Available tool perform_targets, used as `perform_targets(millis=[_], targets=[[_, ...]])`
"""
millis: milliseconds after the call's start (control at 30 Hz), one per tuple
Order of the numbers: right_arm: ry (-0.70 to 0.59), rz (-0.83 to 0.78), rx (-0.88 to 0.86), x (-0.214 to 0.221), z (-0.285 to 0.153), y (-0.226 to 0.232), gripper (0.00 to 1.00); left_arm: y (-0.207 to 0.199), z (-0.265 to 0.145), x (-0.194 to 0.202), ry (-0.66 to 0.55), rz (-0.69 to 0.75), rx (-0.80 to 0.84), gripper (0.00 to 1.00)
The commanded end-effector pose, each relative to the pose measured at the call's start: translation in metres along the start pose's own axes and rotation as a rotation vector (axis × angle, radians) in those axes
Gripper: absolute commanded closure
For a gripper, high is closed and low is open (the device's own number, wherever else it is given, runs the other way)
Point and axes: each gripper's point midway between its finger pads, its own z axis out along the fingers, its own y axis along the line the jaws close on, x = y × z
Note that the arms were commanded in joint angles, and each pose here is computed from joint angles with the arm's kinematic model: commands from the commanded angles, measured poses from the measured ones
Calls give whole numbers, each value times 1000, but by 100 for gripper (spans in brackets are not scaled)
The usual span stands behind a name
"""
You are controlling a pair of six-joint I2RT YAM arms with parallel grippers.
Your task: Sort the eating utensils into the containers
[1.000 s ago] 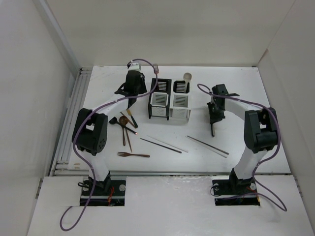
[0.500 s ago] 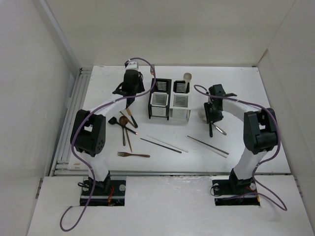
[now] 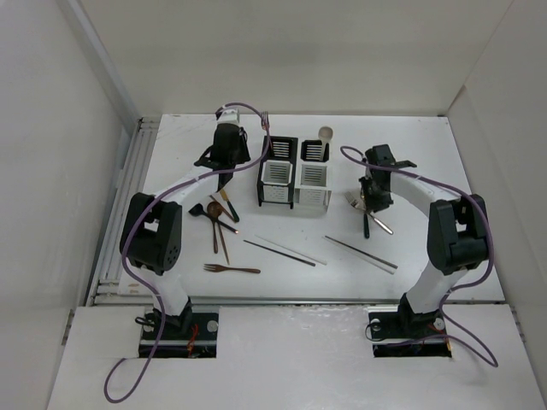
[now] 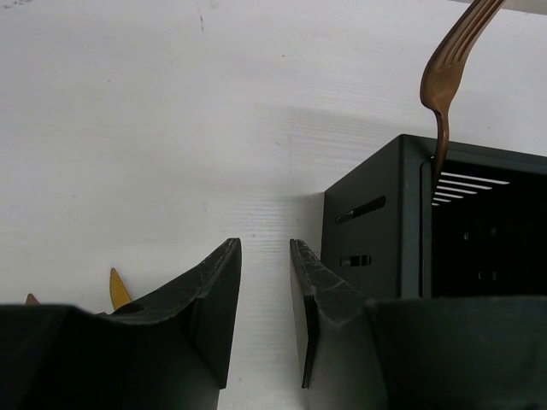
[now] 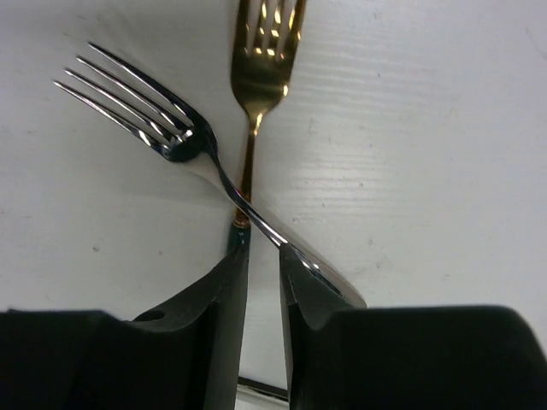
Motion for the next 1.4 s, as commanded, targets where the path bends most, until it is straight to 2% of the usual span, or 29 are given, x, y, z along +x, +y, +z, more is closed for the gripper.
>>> perform_targets(millis=[0, 167, 467, 700, 833, 933, 1033, 1233, 1300, 1367], targets=[[59, 11, 77, 14, -8, -16, 73, -3, -14, -27, -78, -9, 15, 73], [121, -20, 46, 29, -6, -15, 61, -1, -16, -28, -88, -11, 9, 72], [166, -58, 60, 28, 18, -16, 60, 0, -18, -37, -119, -18, 0, 69], [96, -116, 54, 6, 27, -17, 60, 7, -20, -34, -119, -7, -30, 69], [45, -165, 6, -2, 31, -10, 68, 10, -23, -34, -121, 12, -40, 69], [34, -193, -14, -5, 32, -8, 78, 12, -23, -34, -124, 12, -49, 69], [43, -204, -15, -1, 33, -8, 100, 13, -22, -32, -124, 23, -49, 69], [-10, -220, -24, -12, 21, -7, 100, 11, -22, -31, -121, 23, -39, 69], [-44, -229, 11, -19, 7, -10, 100, 13, -24, -31, -124, 23, -49, 69], [-138, -191, 50, -33, -23, -14, 100, 16, -24, -32, -127, 31, -63, 68]])
